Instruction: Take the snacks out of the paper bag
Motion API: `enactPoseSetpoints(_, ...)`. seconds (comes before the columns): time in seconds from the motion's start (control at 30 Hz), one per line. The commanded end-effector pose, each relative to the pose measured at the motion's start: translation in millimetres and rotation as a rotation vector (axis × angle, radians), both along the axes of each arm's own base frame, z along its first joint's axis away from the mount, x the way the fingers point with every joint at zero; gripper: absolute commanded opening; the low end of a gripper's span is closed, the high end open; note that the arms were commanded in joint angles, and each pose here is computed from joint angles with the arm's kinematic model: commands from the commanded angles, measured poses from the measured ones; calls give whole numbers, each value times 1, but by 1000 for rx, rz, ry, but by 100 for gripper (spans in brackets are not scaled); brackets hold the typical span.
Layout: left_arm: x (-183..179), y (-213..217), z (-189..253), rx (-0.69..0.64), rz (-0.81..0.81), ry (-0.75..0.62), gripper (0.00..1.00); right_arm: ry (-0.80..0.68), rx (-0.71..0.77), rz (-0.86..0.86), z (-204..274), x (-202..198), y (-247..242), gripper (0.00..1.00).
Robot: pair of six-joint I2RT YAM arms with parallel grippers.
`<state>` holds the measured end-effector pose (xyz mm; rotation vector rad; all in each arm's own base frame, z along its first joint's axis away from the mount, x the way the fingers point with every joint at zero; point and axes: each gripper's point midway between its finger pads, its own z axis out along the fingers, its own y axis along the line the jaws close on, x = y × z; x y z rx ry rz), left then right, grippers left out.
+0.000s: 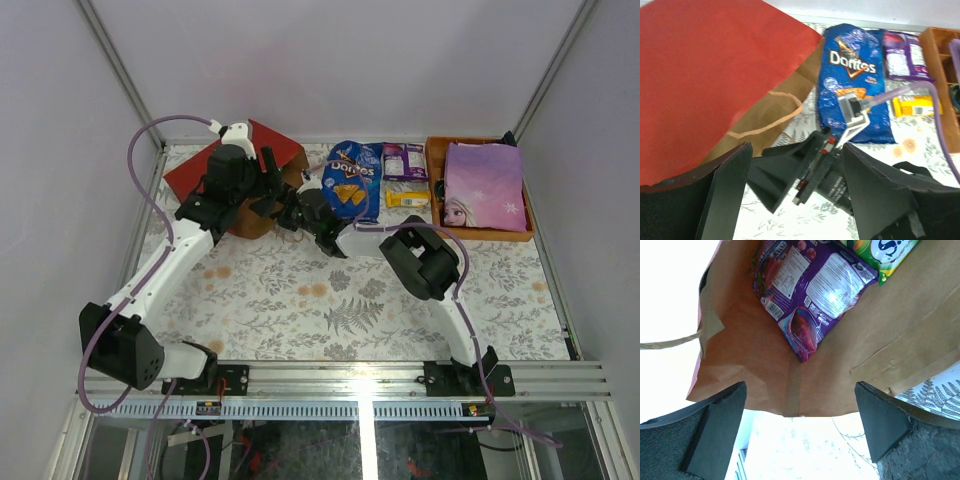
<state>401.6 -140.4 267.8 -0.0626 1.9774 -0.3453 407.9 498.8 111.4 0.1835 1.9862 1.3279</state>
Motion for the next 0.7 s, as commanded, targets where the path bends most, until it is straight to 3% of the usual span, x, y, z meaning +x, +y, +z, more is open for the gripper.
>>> enactPoseSetpoints(0.0,13,26,5,130,114,-67,73,-45,111,10,43,2,1,96)
enactPoseSetpoints(0.13,22,34,-7,201,136,-52,73,-39,123,29,42,0,4,95)
enactPoseSetpoints(0.37,32,29,-24,210,110,-10,69,-26,130,43,39,-3,5,94)
enactPoseSetpoints(0.5,38,30,-29,215,126,-5,61,-18,136,54,36,-5,6,94)
enactPoseSetpoints(0.6,43,33,-21,203,149,-37,46,-12,146,66,35,-6,9,93)
enactPoseSetpoints(0.63,45,34,-18,200,158,-47,36,-9,148,70,33,-6,9,93)
enactPoseSetpoints(0.67,46,35,-15,196,166,-55,17,-6,149,75,33,-7,10,92)
